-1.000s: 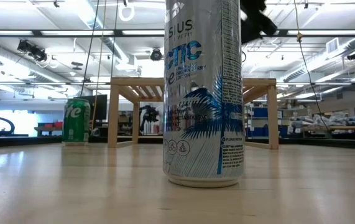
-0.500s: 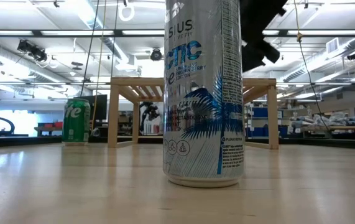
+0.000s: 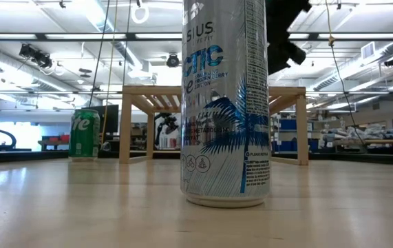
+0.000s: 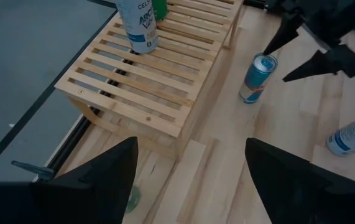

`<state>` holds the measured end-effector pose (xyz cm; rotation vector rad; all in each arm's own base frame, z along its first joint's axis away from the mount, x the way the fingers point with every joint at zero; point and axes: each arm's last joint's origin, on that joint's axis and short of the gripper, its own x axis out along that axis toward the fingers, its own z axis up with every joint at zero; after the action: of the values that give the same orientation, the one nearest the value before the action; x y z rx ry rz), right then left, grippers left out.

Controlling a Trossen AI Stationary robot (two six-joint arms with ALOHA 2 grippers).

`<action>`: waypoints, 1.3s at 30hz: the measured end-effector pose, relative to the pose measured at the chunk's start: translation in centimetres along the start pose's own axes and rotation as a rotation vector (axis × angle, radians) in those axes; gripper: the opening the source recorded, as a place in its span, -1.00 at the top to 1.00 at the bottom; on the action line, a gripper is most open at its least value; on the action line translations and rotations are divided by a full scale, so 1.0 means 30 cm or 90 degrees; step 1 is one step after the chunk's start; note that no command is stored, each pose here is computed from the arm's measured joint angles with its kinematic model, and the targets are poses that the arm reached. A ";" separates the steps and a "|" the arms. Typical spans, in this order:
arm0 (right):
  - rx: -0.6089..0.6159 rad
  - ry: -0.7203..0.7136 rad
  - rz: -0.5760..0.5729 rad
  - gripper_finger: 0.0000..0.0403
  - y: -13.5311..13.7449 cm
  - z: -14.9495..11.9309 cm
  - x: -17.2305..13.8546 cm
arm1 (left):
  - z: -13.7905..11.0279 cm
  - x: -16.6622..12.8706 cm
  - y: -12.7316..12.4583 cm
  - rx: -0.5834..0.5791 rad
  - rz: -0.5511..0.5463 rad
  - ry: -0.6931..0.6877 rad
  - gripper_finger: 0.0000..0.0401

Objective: Place canned beverage on shelf
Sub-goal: Put the top blue soda can on the shelf

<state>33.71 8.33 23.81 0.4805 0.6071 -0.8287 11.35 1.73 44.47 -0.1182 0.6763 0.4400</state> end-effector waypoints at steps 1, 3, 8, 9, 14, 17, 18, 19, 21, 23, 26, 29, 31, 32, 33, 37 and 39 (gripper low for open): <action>-0.003 0.003 -0.006 -0.90 -0.003 0.001 -0.003 | 0.000 0.000 0.000 0.000 0.000 0.000 -0.49; -0.008 0.006 -0.018 -0.90 -0.010 0.000 -0.002 | 0.000 0.000 0.000 0.000 0.000 0.000 -0.49; -0.021 0.022 -0.046 -0.90 -0.028 -0.010 -0.005 | 0.000 0.000 0.000 0.000 0.000 0.000 -0.49; -0.020 0.027 -0.057 -0.90 -0.034 -0.013 -0.006 | 0.000 0.000 0.000 0.000 0.000 0.000 -0.49; -0.013 0.042 -0.070 -0.90 -0.046 -0.022 -0.002 | 0.000 0.000 0.000 0.000 0.000 0.000 -0.49; -0.022 0.068 -0.059 -0.90 -0.044 -0.025 0.004 | 0.000 0.000 0.000 0.000 0.000 0.000 -0.49; -0.023 0.070 -0.055 -0.90 -0.043 -0.022 0.007 | 0.000 0.000 0.000 0.000 0.000 -0.001 -0.49; -0.021 0.070 -0.054 -0.90 -0.044 -0.017 0.011 | 0.000 0.000 0.000 0.000 0.000 -0.001 -0.49; -0.027 0.069 -0.058 -0.90 -0.048 -0.008 0.020 | 0.000 0.000 0.000 0.000 0.000 0.000 -0.49; -0.027 0.073 -0.060 -0.90 -0.055 0.005 0.033 | 0.000 0.000 0.000 0.000 0.000 0.000 -0.49; -0.019 0.101 -0.056 -0.90 -0.065 0.022 0.053 | 0.000 0.000 0.000 0.000 0.000 0.000 -0.49; -0.015 0.101 -0.045 -0.90 -0.065 0.037 0.065 | 0.000 0.000 0.000 0.000 0.000 0.000 -0.49; -0.015 0.094 -0.032 -0.90 -0.059 0.044 0.070 | 0.000 0.000 0.000 0.000 0.000 0.000 -0.49; -0.015 0.091 -0.025 -0.90 -0.056 0.047 0.071 | 0.000 0.000 0.000 0.000 0.000 0.000 -0.49; -0.015 0.088 -0.020 -0.90 -0.053 0.050 0.072 | 0.000 0.000 0.000 0.000 0.000 -0.001 -0.49; -0.017 0.102 -0.008 -0.90 -0.053 0.056 0.079 | 0.000 0.000 0.000 0.000 0.000 0.000 -0.49; -0.014 0.111 -0.006 -0.89 -0.056 0.058 0.082 | 0.000 0.000 0.000 0.000 0.000 0.000 -0.49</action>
<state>34.22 4.97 23.19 0.5341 0.7778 -0.7930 11.36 1.73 44.47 -0.1180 0.6757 0.4403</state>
